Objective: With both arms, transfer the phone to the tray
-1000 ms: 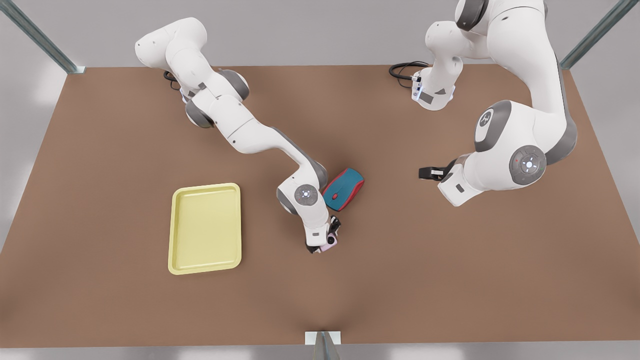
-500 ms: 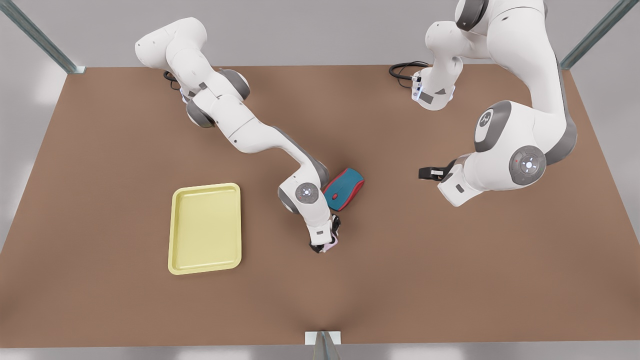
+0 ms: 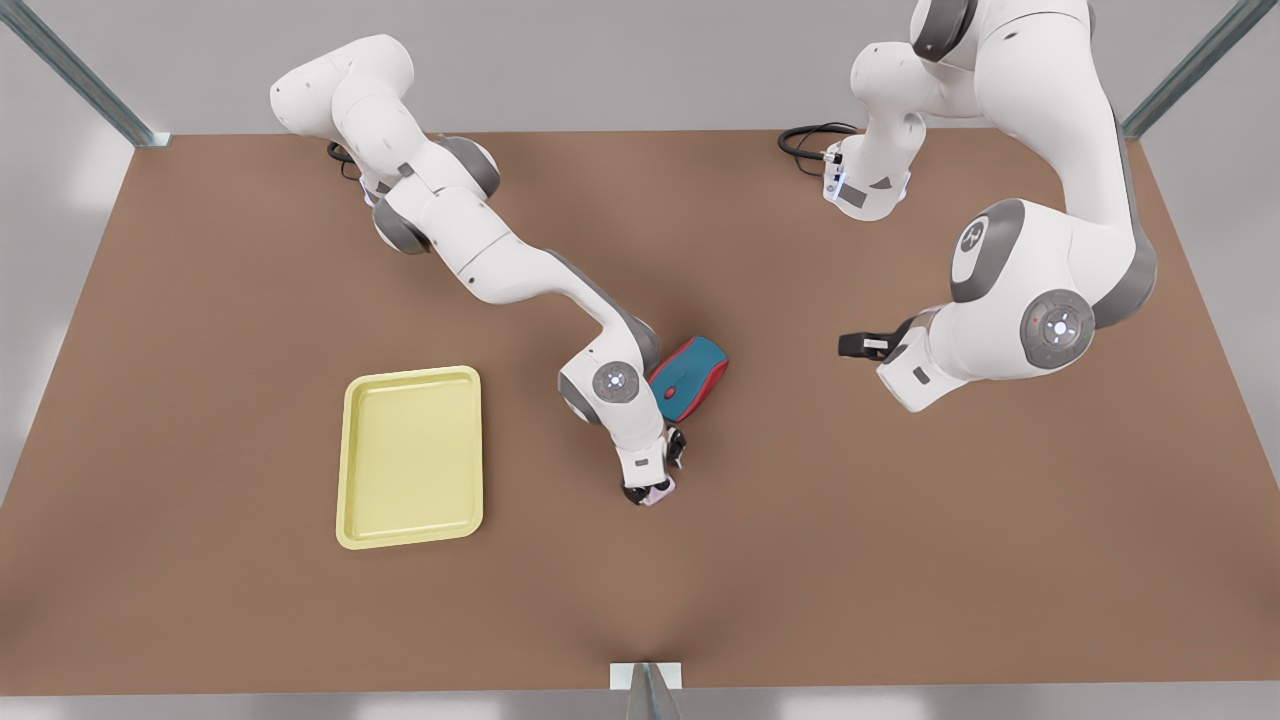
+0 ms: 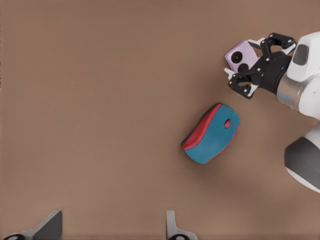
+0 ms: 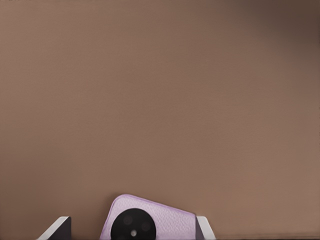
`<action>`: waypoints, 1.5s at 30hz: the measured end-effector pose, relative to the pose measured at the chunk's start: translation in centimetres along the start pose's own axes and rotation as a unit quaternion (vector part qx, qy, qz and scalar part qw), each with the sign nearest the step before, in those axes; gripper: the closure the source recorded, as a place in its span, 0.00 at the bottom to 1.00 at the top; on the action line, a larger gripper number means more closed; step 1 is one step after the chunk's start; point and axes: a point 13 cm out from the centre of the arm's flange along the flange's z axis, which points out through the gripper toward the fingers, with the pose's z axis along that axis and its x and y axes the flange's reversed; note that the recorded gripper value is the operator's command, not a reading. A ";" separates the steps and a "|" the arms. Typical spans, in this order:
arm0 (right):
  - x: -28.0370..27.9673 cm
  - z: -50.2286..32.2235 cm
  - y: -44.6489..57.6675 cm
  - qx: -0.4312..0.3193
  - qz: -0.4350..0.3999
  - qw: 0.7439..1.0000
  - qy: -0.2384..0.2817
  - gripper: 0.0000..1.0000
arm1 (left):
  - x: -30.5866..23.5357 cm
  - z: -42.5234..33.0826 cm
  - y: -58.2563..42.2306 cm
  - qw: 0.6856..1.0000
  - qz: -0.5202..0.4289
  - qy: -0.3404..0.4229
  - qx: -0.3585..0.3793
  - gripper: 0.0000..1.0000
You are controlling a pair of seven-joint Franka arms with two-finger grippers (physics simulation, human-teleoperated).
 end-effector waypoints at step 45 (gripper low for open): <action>31.6 -17.3 -22.6 0.009 0.231 0.967 0.110 0.00 | -0.6 1.2 0.4 1.000 -0.002 0.009 -0.009 0.00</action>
